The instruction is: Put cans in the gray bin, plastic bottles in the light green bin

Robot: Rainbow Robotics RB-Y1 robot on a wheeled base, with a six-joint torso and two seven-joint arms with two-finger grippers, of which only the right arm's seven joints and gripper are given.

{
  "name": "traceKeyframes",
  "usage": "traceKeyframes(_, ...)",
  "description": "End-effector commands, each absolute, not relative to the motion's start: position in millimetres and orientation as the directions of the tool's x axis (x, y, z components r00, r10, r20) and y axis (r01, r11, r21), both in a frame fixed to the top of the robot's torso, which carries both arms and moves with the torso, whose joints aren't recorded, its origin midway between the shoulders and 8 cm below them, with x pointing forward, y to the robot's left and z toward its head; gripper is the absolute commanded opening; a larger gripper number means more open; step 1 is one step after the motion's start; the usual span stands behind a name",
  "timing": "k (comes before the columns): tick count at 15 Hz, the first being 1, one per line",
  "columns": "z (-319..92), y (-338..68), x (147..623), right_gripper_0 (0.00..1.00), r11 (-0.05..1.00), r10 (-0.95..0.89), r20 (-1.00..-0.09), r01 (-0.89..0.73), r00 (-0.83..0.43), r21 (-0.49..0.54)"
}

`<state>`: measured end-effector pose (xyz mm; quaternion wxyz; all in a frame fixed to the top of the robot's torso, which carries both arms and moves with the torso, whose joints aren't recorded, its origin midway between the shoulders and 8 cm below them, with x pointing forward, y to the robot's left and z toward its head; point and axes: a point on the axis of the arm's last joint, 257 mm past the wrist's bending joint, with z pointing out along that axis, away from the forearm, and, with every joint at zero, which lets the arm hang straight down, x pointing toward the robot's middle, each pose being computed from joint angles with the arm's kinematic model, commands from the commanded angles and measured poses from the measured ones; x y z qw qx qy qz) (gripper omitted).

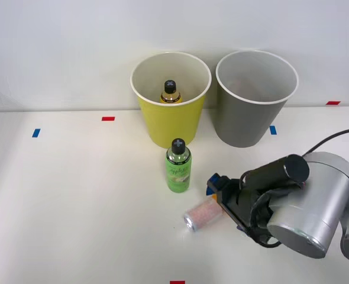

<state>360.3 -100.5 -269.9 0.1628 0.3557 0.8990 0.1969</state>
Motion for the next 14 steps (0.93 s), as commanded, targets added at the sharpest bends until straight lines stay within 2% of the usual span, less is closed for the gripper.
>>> traceKeyframes(1,-277.0,-92.7,379.4,0.99,0.638,0.736,-0.133,0.615,-0.664,0.463)
traceKeyframes(10,-299.8,-97.5,386.4,0.99,0.643,0.748,-0.152,0.65,-0.645,0.404)
traceKeyframes(14,-311.1,-94.8,399.4,0.99,0.643,0.757,-0.187,0.661,-0.626,0.387)
